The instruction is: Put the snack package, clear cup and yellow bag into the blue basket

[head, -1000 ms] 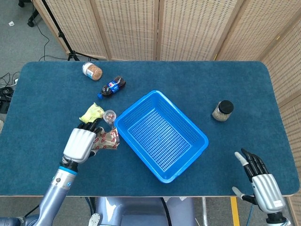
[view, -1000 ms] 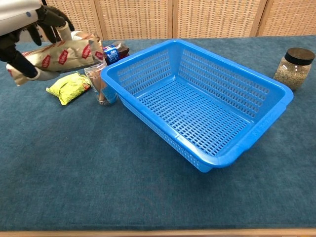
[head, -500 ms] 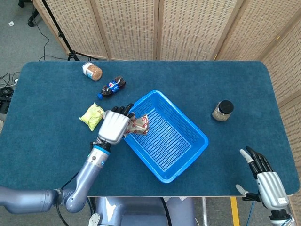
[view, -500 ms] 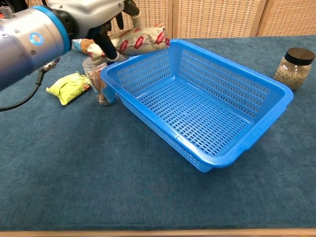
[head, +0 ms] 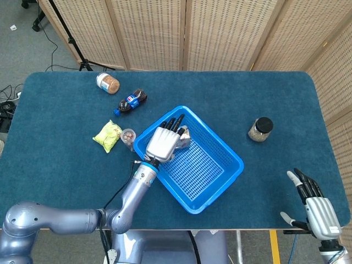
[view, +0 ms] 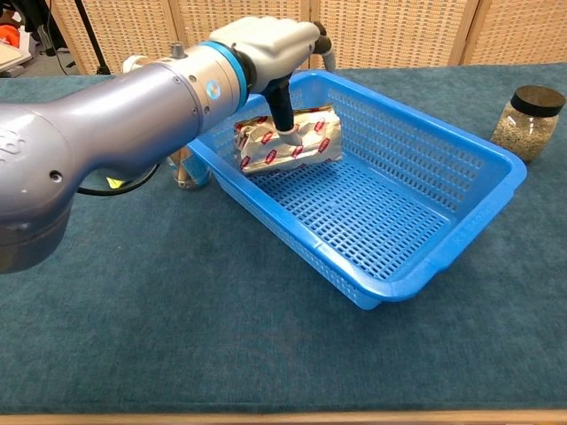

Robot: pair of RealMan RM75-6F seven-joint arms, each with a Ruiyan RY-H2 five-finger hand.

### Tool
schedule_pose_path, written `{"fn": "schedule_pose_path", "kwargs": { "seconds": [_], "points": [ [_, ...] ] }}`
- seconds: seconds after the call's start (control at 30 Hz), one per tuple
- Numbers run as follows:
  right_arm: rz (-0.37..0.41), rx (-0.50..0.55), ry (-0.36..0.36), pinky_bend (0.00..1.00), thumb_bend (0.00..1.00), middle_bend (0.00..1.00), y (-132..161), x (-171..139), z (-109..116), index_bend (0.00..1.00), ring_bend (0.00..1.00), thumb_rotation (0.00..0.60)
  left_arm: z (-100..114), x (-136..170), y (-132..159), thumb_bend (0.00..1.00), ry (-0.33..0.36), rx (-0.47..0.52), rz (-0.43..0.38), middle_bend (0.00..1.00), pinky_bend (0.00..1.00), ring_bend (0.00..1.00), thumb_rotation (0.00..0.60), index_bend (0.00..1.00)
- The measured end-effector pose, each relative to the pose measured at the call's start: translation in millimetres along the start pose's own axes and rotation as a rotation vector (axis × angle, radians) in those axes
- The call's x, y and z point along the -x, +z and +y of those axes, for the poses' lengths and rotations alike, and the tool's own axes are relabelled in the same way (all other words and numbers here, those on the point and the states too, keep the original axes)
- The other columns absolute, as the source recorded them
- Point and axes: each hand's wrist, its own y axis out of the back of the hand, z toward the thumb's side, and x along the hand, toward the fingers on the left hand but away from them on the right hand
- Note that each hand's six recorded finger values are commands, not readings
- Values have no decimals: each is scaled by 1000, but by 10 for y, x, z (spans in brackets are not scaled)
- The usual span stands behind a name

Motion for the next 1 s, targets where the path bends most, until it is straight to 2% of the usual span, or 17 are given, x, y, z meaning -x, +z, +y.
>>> {"fn": "schedule_pose_path", "kwargs": {
  "seconds": [0.13, 0.27, 0.6, 0.8, 1.0],
  "points": [
    [-4, -8, 6, 64, 207, 0, -12, 9, -18, 0, 0, 600, -63, 22, -55, 39, -19, 25, 13, 0, 197, 82, 600, 165],
    [4, -17, 0, 64, 207, 0, 18, -10, -13, 0, 0, 600, -23, 97, -229, 41, -34, 49, 35, 0, 197, 82, 600, 171],
    [37, -41, -13, 64, 206, 0, 143, -63, -4, 0, 0, 600, 427, 434, -1116, 39, -17, -32, 142, 0, 197, 82, 600, 182],
    [61, -55, -8, 64, 206, 0, 230, -102, -35, 0, 0, 600, 583, 756, -1559, 38, -87, -75, 196, 0, 197, 83, 600, 182],
    [72, -61, -7, 64, 208, 0, 274, -120, -56, 0, 0, 600, 414, 903, -1692, 39, -172, -35, 212, 0, 197, 83, 600, 182]
  ]
}}
